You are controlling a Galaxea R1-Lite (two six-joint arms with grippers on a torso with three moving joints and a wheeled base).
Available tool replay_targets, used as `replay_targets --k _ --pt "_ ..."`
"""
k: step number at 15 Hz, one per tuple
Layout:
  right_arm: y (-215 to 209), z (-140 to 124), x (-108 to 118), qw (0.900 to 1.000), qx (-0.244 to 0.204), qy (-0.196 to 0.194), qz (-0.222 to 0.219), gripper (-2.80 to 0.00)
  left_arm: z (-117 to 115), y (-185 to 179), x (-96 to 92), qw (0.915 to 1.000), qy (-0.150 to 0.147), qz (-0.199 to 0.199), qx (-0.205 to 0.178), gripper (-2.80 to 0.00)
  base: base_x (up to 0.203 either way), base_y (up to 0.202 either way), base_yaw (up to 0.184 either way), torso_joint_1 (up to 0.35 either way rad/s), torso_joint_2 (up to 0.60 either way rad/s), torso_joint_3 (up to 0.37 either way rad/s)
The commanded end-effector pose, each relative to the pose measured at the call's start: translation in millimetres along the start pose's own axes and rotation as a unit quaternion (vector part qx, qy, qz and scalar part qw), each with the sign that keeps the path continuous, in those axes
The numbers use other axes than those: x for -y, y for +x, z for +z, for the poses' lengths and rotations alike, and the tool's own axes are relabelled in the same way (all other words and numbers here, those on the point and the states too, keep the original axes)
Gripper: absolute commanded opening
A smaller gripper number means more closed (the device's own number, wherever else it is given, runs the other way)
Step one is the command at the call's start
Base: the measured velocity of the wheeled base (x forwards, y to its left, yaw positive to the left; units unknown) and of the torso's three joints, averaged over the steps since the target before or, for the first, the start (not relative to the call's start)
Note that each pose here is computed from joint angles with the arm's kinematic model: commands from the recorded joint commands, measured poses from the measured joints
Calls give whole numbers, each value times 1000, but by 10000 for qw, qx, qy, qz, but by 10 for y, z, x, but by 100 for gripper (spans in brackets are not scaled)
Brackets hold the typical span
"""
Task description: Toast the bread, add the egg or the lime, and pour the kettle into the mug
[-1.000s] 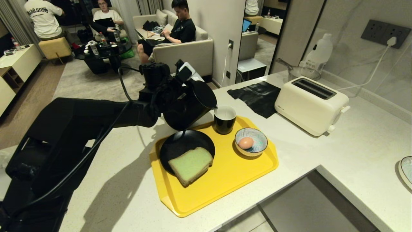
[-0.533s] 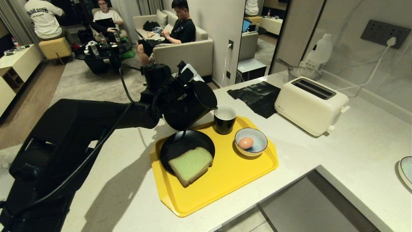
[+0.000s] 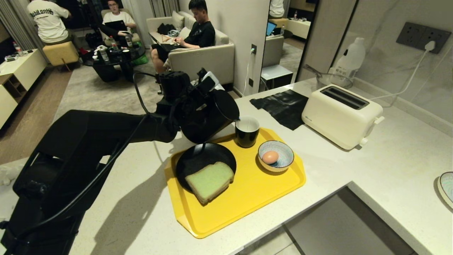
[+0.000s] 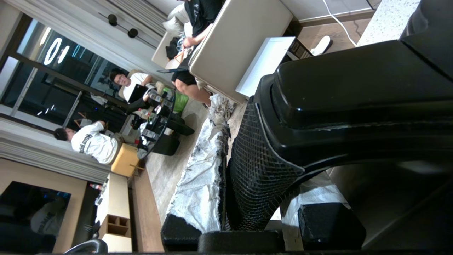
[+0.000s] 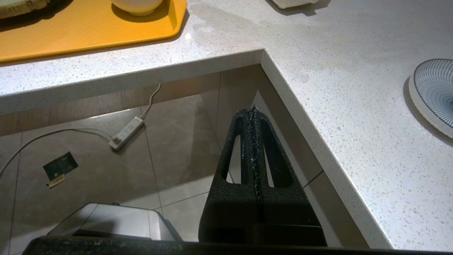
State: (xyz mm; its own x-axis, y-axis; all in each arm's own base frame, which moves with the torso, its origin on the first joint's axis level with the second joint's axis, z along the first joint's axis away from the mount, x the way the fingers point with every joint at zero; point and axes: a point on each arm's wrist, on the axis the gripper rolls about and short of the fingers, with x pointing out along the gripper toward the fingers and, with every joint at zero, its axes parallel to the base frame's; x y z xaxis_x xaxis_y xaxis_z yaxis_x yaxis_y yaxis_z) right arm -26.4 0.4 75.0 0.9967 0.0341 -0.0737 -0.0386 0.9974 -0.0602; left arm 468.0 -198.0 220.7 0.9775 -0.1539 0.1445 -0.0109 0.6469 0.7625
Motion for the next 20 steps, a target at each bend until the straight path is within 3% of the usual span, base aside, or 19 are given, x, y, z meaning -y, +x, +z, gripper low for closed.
replay_targets --k 1,20 --pt "0 -2 0 10000 -14 -3 7 -280 -20 9 27 10000 45 -14 -26 -280 0 0 0 0 0 0" --pt "0 -2 0 10000 -14 -3 7 -280 3 2 65 9999 82 24 -94 -280 0 0 0 0 0 0"
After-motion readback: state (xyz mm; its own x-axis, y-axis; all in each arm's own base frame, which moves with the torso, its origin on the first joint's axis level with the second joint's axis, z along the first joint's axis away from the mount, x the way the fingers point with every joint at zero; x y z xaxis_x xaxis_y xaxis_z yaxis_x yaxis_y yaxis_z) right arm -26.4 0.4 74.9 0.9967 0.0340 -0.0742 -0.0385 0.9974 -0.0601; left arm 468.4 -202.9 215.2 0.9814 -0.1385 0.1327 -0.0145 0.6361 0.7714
